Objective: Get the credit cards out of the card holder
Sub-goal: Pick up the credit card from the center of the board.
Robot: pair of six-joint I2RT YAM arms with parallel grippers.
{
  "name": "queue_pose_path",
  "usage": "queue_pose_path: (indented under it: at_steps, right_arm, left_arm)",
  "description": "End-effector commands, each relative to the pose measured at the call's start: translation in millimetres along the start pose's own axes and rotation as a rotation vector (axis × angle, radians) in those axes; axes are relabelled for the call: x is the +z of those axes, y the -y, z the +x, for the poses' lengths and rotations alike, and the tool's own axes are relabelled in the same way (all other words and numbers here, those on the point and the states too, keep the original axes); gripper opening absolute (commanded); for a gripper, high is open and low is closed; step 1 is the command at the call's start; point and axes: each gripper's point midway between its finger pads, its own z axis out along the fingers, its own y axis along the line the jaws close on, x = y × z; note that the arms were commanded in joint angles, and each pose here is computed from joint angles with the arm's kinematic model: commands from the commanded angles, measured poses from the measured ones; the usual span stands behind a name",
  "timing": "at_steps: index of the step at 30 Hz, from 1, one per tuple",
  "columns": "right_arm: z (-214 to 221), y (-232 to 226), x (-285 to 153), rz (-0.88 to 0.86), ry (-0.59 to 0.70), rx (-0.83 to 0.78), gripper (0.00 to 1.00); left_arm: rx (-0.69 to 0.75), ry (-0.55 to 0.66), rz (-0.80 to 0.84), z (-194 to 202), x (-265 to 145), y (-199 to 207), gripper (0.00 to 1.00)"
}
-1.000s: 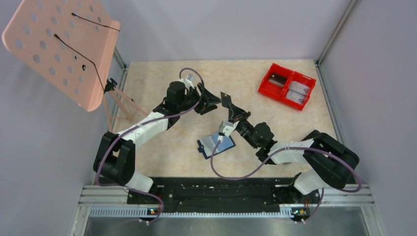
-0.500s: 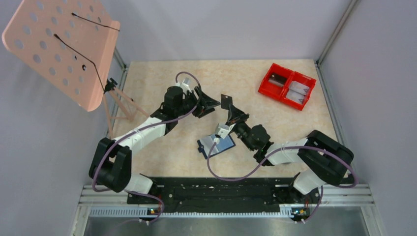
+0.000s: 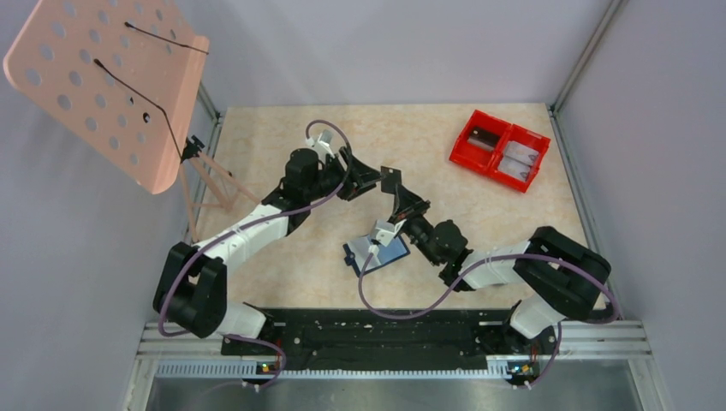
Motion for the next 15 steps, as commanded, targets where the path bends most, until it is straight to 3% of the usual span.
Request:
queue_pose_path:
  at_steps: [1, 5, 9, 10, 15]
  right_arm:
    - [-15, 10, 1, 0.052, 0.032, -0.007, 0.00]
    - [-18, 11, 1, 0.058, 0.034, 0.000, 0.00]
    - [-20, 5, 1, 0.034, 0.048, 0.022, 0.01]
    - [-21, 3, 0, 0.023, 0.053, 0.038, 0.07]
    - [-21, -29, -4, -0.128, 0.047, 0.139, 0.42]
  left_arm:
    - [0.040, -0.015, 0.067, -3, 9, 20, 0.58]
    - [0.041, -0.038, 0.065, 1, 13, 17, 0.47]
    - [0.068, -0.049, 0.084, 3, 14, 17, 0.09]
    - [0.083, -0.045, 0.086, 2, 14, 17, 0.01]
    - [0.200, -0.024, 0.076, -9, 10, 14, 0.00]
